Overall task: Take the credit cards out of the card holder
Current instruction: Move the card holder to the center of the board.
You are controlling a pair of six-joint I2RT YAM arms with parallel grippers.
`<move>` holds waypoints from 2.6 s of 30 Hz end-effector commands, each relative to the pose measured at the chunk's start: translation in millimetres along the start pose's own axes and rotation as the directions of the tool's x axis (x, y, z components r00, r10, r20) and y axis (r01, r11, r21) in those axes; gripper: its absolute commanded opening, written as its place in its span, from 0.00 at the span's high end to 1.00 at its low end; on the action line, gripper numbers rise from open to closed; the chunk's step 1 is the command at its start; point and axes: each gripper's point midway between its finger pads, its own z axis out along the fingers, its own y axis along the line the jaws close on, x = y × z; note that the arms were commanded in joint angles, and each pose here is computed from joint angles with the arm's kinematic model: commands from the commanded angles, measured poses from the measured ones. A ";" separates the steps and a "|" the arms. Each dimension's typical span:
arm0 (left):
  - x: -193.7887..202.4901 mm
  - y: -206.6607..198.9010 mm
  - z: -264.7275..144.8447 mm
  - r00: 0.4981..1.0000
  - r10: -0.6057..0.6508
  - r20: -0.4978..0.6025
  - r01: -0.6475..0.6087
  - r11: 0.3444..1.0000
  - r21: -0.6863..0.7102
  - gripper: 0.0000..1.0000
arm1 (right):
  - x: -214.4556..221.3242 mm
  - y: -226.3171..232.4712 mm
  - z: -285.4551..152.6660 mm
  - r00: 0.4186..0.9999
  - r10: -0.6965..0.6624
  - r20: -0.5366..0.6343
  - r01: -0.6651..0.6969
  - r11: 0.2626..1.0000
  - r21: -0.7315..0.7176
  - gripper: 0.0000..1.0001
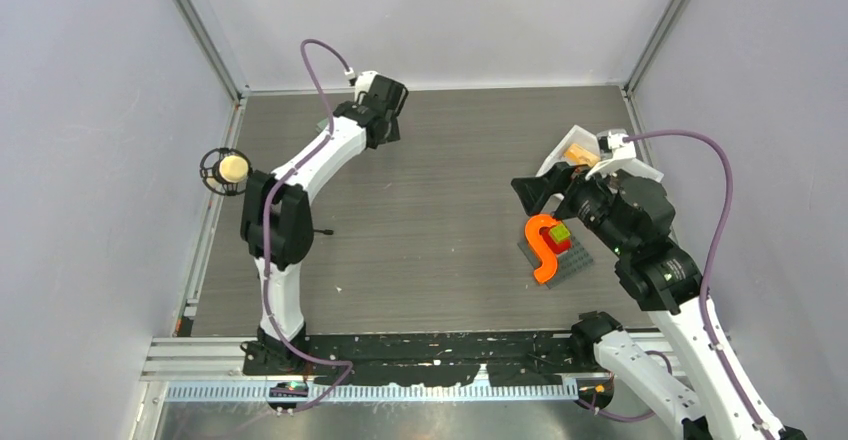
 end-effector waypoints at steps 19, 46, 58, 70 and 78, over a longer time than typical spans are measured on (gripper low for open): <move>-6.7 68.5 143.2 0.695 -0.690 -0.203 0.699 0.714 -0.035 0.35 | -5.9 33.0 21.4 0.998 0.006 -0.068 -0.016 0.989 -0.150 0.03; 9.7 61.1 161.2 0.601 -0.730 -0.325 0.783 0.620 0.055 1.00 | -7.3 41.2 13.1 0.996 0.015 -0.087 -0.031 0.984 -0.178 0.03; 38.8 35.9 67.6 0.733 -0.503 -0.458 0.642 0.735 0.220 1.00 | 17.9 15.0 7.1 0.993 -0.014 -0.114 0.004 0.996 -0.087 0.03; 123.9 12.5 -57.3 0.847 -0.189 -0.496 0.413 0.822 0.393 1.00 | 68.9 -6.0 6.8 0.962 0.000 -0.273 -0.009 0.999 -0.031 0.03; 175.2 32.5 -120.1 0.922 0.092 -0.375 0.045 0.939 0.342 1.00 | 80.3 -9.2 5.4 0.957 -0.011 -0.291 -0.001 0.999 -0.040 0.02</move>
